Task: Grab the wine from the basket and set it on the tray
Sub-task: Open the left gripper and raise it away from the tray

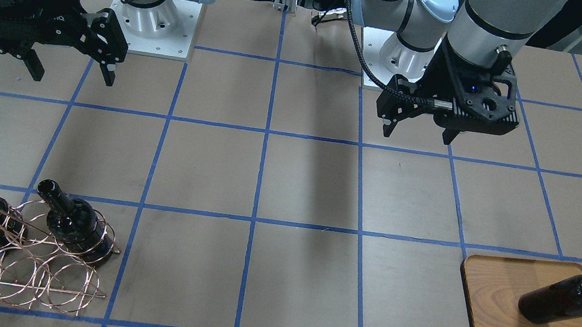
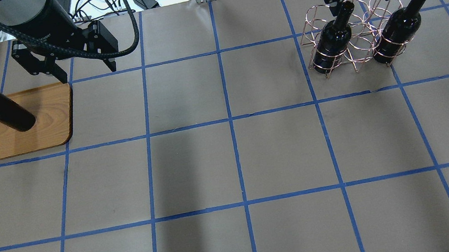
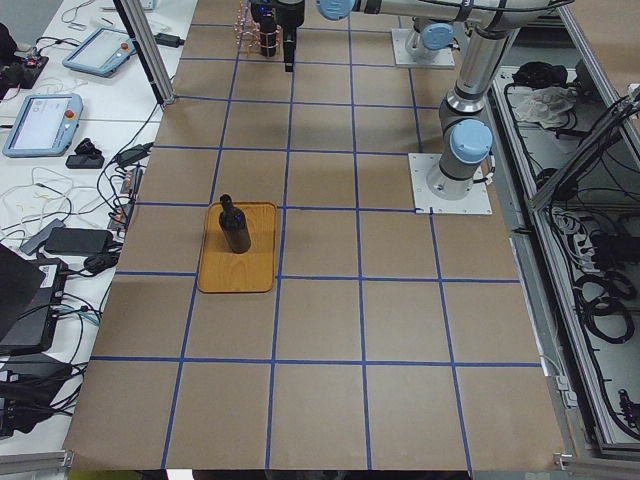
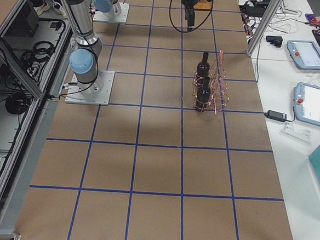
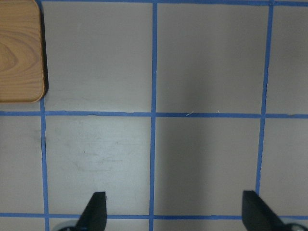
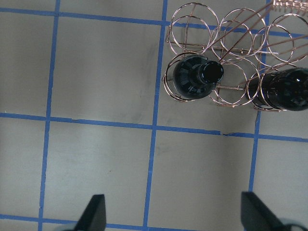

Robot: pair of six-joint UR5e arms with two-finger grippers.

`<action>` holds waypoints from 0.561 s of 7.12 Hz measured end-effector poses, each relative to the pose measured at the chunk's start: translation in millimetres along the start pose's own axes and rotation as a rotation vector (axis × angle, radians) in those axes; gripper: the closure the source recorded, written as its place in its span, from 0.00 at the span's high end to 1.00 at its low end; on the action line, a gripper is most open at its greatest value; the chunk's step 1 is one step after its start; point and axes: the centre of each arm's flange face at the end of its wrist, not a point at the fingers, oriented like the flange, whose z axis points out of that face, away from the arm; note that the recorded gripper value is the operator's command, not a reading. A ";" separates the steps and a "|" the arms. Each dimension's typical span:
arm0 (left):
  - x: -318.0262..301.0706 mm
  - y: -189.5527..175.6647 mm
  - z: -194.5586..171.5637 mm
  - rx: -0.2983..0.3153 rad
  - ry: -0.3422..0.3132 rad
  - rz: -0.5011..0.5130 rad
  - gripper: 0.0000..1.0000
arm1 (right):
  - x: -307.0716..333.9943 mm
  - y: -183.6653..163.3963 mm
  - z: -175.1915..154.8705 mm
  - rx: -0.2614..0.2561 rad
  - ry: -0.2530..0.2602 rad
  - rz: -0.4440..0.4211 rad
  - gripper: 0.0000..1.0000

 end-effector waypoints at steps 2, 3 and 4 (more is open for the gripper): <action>0.9 2.6 1.3 -0.024 0.003 0.002 1.00 | -0.2 0.4 1.9 -0.004 -0.001 0.000 1.00; 1.0 3.9 -0.2 -0.021 0.003 0.003 1.00 | -0.3 0.4 2.2 -0.005 -0.002 0.000 1.00; 1.0 5.9 -2.0 -0.018 0.004 0.004 1.00 | -0.3 0.4 2.4 -0.004 -0.002 0.001 1.00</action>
